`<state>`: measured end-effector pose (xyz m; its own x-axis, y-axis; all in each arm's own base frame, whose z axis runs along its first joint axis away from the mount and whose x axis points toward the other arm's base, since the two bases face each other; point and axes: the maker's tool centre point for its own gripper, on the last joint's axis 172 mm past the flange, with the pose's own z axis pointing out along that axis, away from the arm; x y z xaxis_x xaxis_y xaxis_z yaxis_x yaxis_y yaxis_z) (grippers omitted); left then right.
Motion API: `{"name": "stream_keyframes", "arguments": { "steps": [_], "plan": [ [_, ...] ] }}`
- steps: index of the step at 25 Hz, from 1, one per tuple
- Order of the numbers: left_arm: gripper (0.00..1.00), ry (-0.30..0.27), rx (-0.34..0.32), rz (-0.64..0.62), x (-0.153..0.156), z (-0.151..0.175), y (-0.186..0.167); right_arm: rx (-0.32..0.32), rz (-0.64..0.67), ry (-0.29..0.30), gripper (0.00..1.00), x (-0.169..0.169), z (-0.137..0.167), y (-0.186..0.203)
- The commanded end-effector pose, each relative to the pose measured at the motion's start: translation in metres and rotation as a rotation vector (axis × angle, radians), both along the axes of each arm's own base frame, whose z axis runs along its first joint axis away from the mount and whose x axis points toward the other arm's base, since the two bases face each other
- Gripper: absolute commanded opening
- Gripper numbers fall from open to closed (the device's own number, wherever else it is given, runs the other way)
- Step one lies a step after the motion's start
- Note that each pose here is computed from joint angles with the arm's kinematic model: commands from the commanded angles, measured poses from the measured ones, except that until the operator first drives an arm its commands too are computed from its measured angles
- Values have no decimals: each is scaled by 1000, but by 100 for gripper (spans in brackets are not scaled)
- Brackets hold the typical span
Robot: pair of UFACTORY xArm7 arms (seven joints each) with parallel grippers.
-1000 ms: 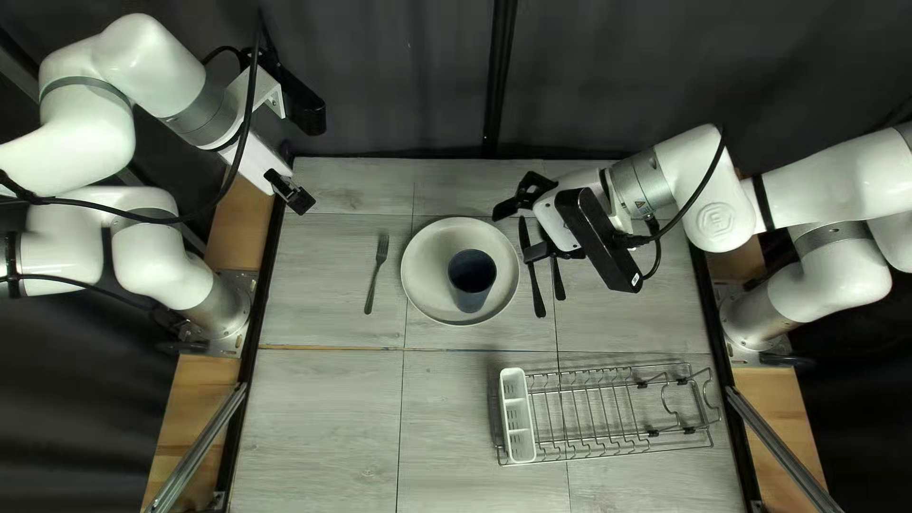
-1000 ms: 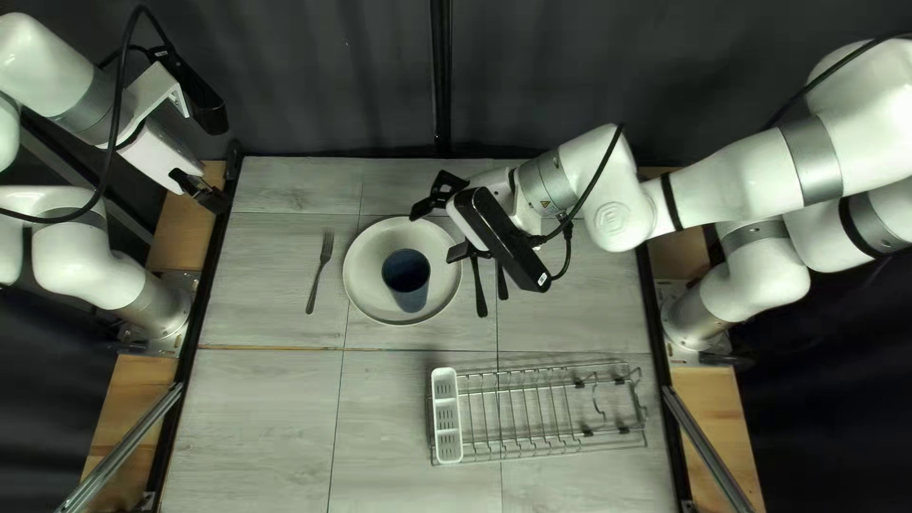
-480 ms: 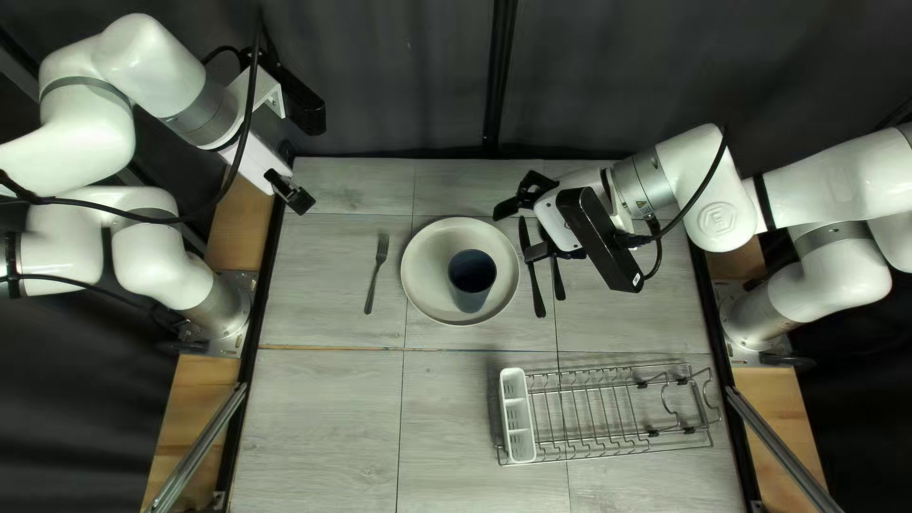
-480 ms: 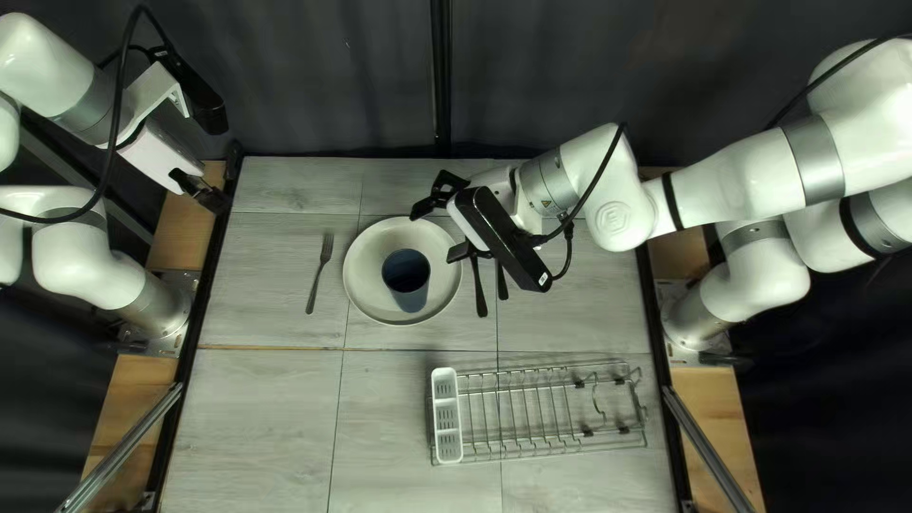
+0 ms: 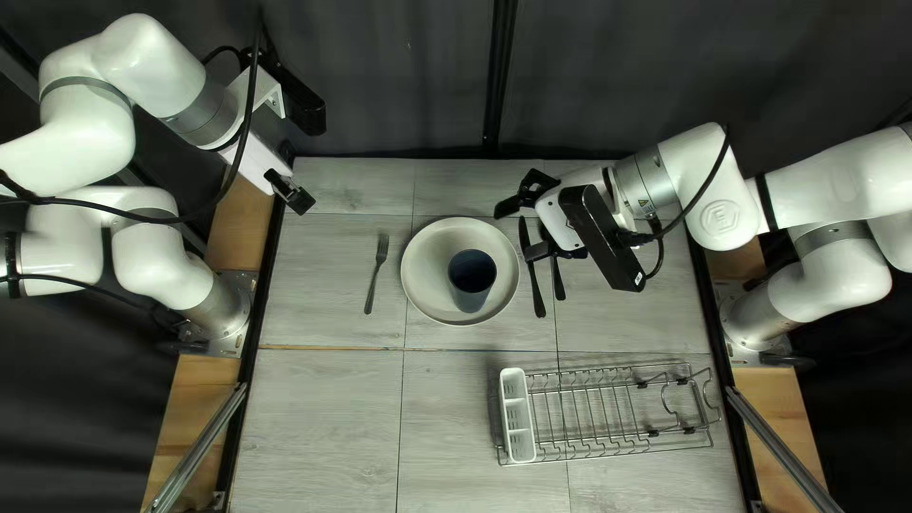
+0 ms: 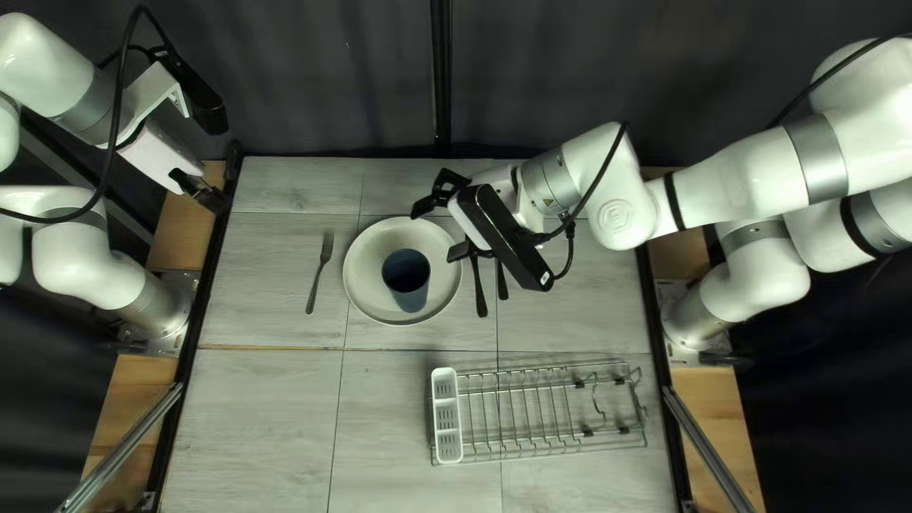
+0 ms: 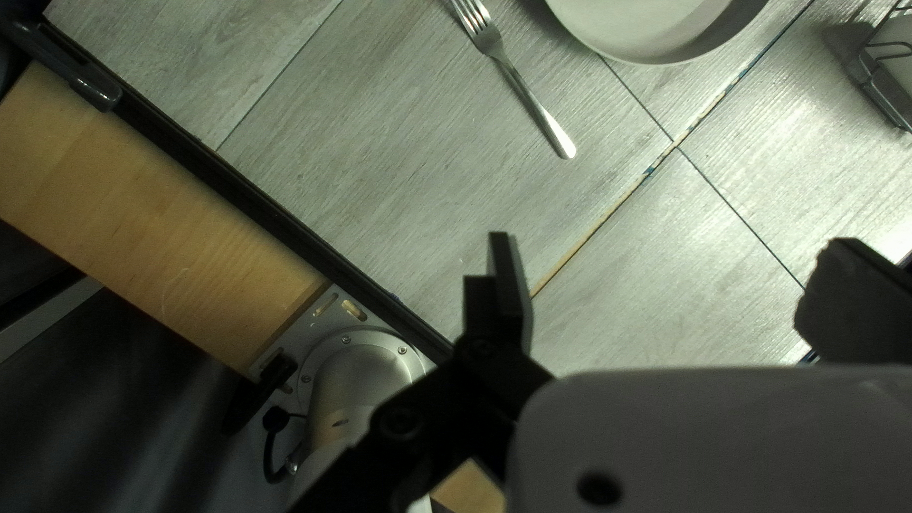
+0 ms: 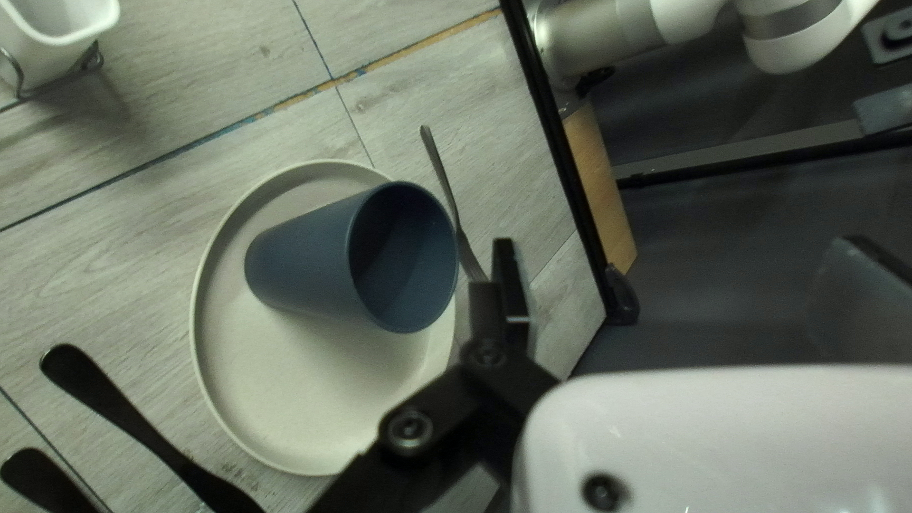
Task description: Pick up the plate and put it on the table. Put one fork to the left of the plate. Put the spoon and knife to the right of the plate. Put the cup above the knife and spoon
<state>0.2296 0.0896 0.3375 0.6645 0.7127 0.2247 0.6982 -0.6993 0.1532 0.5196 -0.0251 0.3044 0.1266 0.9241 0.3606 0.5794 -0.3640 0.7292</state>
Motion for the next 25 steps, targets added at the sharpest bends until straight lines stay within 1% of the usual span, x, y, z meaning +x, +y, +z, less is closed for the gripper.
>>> {"name": "stream_keyframes", "arguments": {
  "steps": [1,18,19,25],
  "plan": [
    [100,0,0,0,0,0,0,0,0,0,100,0,0,0],
    [100,0,0,0,0,0,0,0,0,0,100,0,0,0],
    [100,0,0,0,0,0,0,9,2,-13,100,-2,7,3],
    [100,0,0,0,0,0,0,9,2,-13,100,-2,7,3]
  ]
}}
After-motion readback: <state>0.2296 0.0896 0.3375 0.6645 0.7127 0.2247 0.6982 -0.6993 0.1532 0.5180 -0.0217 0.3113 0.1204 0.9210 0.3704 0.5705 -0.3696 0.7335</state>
